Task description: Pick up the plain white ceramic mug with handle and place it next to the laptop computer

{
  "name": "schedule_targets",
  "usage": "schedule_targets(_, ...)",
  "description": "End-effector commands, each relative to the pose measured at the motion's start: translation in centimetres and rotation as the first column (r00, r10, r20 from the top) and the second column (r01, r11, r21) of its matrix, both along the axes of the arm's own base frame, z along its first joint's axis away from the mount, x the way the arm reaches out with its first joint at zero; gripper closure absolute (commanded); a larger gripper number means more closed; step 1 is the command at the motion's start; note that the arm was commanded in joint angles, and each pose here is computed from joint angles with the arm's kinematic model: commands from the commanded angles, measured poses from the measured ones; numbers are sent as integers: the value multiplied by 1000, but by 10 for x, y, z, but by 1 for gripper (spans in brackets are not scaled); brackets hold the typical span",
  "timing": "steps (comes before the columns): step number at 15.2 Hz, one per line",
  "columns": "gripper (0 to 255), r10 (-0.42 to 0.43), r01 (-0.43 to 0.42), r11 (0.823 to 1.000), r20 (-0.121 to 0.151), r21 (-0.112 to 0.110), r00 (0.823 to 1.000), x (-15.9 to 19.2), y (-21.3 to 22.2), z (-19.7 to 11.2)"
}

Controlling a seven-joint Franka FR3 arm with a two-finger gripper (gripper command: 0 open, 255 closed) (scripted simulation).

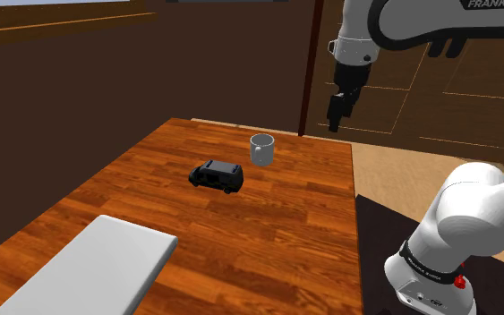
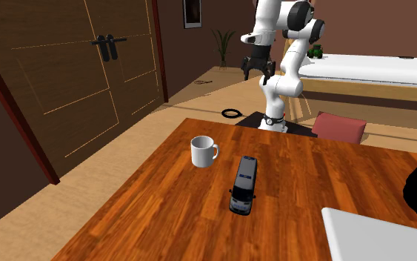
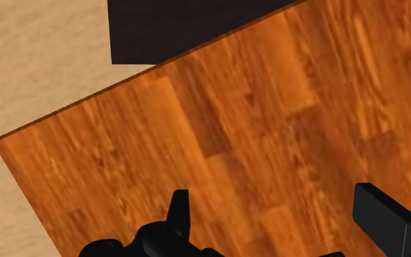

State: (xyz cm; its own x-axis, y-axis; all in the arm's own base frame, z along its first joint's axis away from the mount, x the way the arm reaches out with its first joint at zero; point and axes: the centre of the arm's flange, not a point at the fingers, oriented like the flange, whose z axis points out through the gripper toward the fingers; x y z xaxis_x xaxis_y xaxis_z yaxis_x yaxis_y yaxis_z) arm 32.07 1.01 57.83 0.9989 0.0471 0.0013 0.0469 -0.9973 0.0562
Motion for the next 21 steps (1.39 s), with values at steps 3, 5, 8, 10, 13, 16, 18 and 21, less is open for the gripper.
schedule_targets(3, 0, -10, 10, 1000, 2, 5, 1000, 22, -7, -14)
schedule_targets(5, 0, -20, 20, 1000, 4, 9, 1000, 43, -13, -27)
schedule_targets(8, 0, -35, 34, 999, 6, 16, 999, 76, -24, -47)
schedule_targets(10, 0, -44, 44, 999, 8, 21, 999, 97, -31, -61)
schedule_targets(13, 0, -59, 59, 998, 10, 28, 998, 129, -41, -81)
schedule_targets(16, 0, -74, 74, 997, 12, 35, 997, 161, -53, -102)
schedule_targets(18, 0, -84, 83, 996, 14, 39, 996, 183, -60, -115)
schedule_targets(21, 0, -99, 98, 994, 16, 46, 995, 215, -72, -135)
